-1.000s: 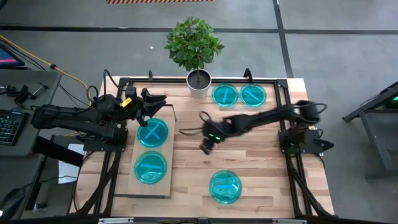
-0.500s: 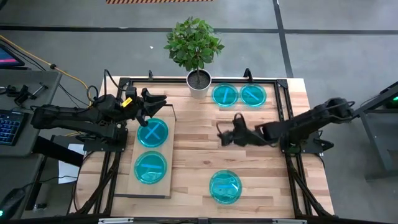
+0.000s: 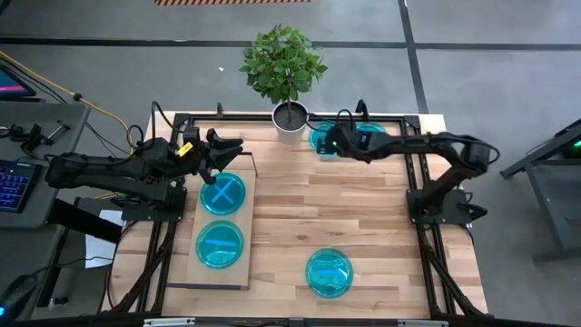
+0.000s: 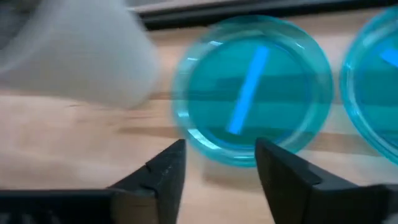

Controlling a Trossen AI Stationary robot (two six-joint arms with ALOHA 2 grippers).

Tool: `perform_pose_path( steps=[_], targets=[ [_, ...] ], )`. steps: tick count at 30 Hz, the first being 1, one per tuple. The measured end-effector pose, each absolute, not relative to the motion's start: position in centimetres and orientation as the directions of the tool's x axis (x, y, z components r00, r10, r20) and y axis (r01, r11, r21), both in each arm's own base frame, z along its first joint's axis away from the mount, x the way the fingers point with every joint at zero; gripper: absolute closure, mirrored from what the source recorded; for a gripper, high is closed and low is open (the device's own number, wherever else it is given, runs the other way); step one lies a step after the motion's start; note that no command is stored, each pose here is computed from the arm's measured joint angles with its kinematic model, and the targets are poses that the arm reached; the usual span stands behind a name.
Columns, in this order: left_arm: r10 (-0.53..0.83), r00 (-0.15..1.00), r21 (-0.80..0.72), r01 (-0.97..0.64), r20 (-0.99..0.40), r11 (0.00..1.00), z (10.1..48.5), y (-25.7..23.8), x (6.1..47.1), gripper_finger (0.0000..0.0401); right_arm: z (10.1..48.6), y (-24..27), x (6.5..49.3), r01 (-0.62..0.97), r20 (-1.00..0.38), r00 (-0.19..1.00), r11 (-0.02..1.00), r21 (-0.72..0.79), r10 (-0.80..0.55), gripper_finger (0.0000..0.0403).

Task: Place and stack plates onto a shelf
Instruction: Stack the top left blue plate on the bottom blue plate on the shelf

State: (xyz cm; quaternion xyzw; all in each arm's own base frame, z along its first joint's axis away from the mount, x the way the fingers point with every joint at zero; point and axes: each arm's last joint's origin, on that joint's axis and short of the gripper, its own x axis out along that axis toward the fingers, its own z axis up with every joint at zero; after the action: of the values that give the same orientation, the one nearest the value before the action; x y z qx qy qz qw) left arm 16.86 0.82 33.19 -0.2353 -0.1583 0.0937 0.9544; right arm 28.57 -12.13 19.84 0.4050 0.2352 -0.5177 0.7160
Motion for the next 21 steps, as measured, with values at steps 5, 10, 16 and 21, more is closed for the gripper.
perform_pose_path(
  steps=[5, 10, 16, 21],
  targets=[
    [0.253, 0.933, -0.479, -0.104, 0.257, 0.872, 33.2, 0.8, 16.9, 0.0254, 16.9, -14.2, 28.7, 0.947, -0.810, 0.283, 0.015, 0.321, -0.513, 0.0346],
    [0.253, 0.933, -0.479, -0.106, 0.255, 0.872, 33.2, 0.8, 16.9, 0.0254, 14.9, -15.1, 29.4, 0.941, -0.814, 0.278, -0.026, 0.338, -0.510, 0.0380],
    [0.253, 0.933, -0.479, -0.106, 0.254, 0.872, 33.2, 0.8, 16.9, 0.0254, 12.9, -15.3, 29.8, 0.952, -0.834, 0.246, -0.040, 0.304, -0.493, 0.0399],
    [0.260, 0.932, -0.470, -0.116, 0.253, 0.875, 33.2, 0.8, 16.9, 0.0254, 12.4, -14.6, 29.9, 0.967, -0.864, 0.245, 0.045, 0.251, -0.441, 0.0400]
  ],
)
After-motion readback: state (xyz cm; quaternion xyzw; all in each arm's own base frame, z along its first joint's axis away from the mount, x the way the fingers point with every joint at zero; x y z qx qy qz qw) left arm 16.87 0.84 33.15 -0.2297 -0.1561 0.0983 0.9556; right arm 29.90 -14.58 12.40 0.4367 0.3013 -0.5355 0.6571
